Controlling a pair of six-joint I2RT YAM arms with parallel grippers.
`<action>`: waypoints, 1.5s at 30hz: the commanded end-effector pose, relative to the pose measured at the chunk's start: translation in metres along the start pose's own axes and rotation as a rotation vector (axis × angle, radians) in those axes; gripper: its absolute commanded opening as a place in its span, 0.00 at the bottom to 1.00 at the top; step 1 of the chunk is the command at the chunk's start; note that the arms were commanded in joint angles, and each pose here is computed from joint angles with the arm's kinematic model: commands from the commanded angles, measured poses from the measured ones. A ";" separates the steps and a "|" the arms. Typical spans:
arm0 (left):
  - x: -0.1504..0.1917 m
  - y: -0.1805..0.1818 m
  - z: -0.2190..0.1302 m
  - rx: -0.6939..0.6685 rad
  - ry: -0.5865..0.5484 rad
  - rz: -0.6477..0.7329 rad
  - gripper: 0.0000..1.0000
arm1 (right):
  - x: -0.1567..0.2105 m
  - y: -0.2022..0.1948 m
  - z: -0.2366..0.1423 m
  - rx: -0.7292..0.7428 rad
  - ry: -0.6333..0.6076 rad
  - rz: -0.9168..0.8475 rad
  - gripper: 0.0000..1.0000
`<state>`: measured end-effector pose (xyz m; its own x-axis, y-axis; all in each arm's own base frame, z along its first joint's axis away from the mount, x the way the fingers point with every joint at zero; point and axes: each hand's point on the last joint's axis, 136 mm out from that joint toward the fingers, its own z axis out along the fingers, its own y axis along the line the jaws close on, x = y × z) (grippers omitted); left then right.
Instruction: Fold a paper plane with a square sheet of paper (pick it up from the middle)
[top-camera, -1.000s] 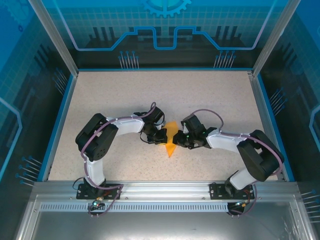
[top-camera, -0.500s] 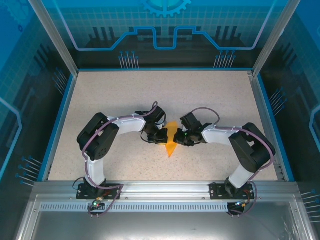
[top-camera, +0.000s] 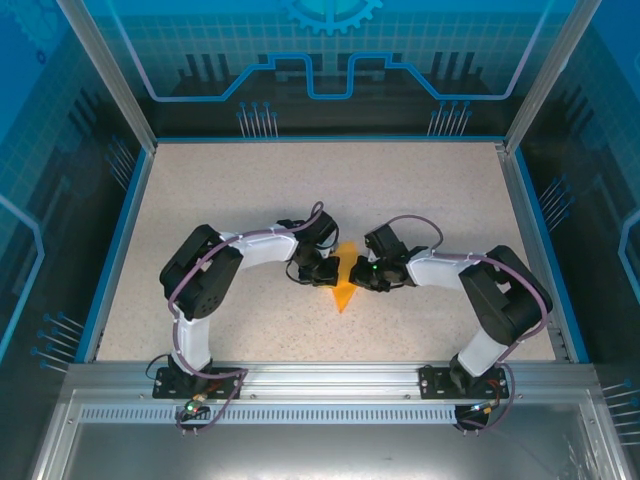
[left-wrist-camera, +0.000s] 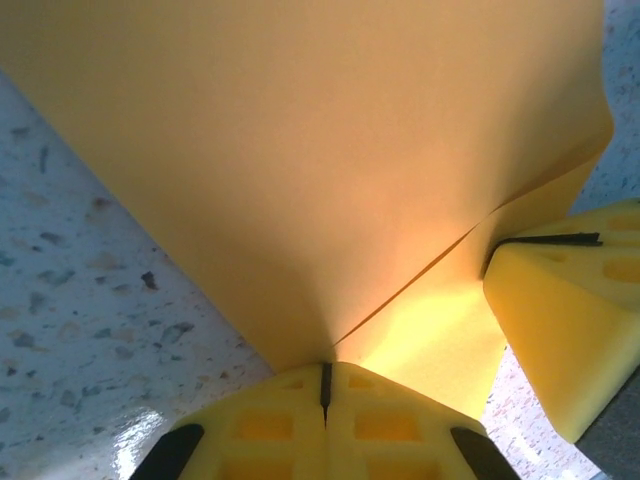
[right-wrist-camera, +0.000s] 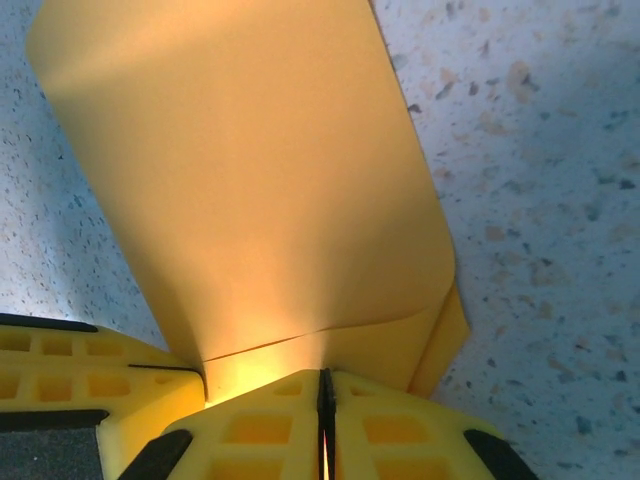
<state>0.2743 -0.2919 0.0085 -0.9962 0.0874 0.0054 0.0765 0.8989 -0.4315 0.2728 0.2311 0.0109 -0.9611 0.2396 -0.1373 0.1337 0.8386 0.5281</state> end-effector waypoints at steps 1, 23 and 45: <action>0.027 0.082 0.038 -0.314 0.081 -0.027 0.05 | -0.006 -0.030 -0.002 0.079 -0.028 0.024 0.11; 0.029 0.090 0.036 -0.375 0.082 0.006 0.05 | -0.037 -0.060 -0.017 -0.005 -0.091 0.169 0.11; 0.018 0.073 0.037 -0.327 0.073 0.015 0.05 | 0.015 0.021 -0.018 -0.130 -0.014 -0.038 0.10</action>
<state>0.2781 -0.2951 0.0086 -0.9912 0.1304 -0.0226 0.1291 0.9158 -0.3804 0.2575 0.2366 0.0401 -0.9590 0.2146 -0.1849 0.0533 0.7777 0.6264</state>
